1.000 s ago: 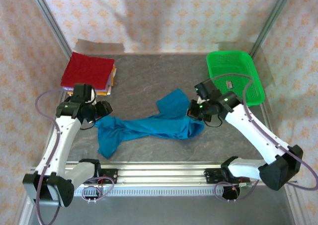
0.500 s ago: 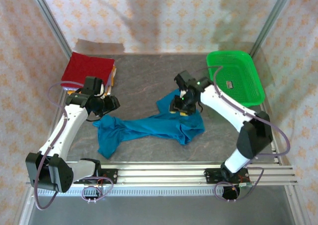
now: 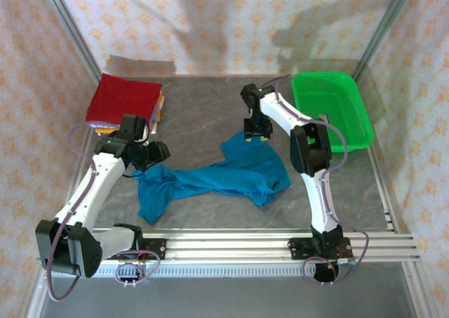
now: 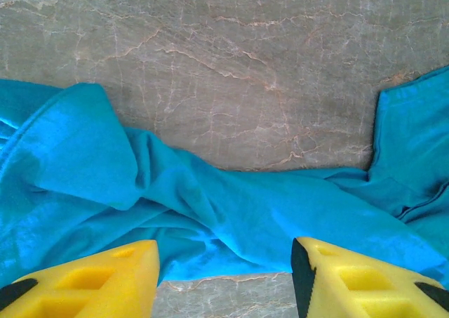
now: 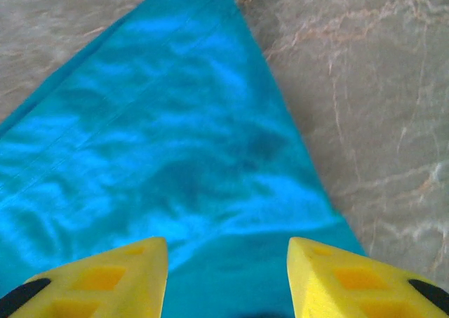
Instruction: Fold and stack the t-shirts
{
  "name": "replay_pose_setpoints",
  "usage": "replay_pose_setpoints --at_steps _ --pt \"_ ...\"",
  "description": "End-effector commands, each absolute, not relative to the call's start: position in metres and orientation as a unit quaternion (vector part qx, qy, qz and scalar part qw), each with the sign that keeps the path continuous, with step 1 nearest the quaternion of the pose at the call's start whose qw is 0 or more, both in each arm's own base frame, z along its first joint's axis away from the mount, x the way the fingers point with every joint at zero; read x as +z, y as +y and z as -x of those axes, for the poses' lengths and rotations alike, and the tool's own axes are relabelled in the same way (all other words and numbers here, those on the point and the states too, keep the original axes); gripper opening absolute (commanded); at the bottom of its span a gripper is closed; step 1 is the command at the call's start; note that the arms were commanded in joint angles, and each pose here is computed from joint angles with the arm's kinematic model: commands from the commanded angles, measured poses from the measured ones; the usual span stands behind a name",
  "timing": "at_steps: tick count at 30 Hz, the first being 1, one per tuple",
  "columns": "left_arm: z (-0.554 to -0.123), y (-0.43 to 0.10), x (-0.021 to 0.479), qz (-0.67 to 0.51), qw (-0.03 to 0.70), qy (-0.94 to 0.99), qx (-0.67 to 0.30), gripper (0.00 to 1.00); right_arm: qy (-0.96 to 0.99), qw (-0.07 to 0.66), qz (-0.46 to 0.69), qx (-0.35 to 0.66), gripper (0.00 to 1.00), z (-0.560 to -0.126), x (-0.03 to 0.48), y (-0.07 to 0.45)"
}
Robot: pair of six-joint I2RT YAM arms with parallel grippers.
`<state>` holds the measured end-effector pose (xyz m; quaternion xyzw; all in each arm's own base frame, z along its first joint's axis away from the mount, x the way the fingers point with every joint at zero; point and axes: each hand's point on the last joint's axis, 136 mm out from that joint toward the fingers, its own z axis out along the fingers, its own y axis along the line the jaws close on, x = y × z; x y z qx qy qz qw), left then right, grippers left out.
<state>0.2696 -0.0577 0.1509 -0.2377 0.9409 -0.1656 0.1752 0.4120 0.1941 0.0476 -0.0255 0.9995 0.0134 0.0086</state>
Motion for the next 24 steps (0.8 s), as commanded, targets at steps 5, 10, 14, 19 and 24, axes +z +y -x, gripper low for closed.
replay_pose_setpoints --at_steps 5,10,14,19,24 --pt "-0.270 -0.058 0.146 0.243 0.171 0.942 -0.159 0.54 0.998 0.022 0.051 0.005 0.46 -0.435 0.049 0.182" --pt "-0.272 -0.059 0.145 0.241 0.169 0.943 -0.157 0.54 0.999 0.010 0.044 0.016 0.37 -0.440 0.030 0.179" --pt "-0.272 -0.061 0.144 0.238 0.168 0.944 -0.156 0.54 0.999 0.005 0.043 0.022 0.30 -0.444 0.019 0.177" --pt "-0.273 -0.061 0.146 0.236 0.168 0.945 -0.155 0.54 0.999 0.011 0.039 0.035 0.08 -0.447 0.024 0.179" --pt "-0.275 -0.061 0.159 0.216 0.170 0.950 -0.148 0.54 0.996 0.068 0.025 0.060 0.00 -0.460 0.094 0.180"
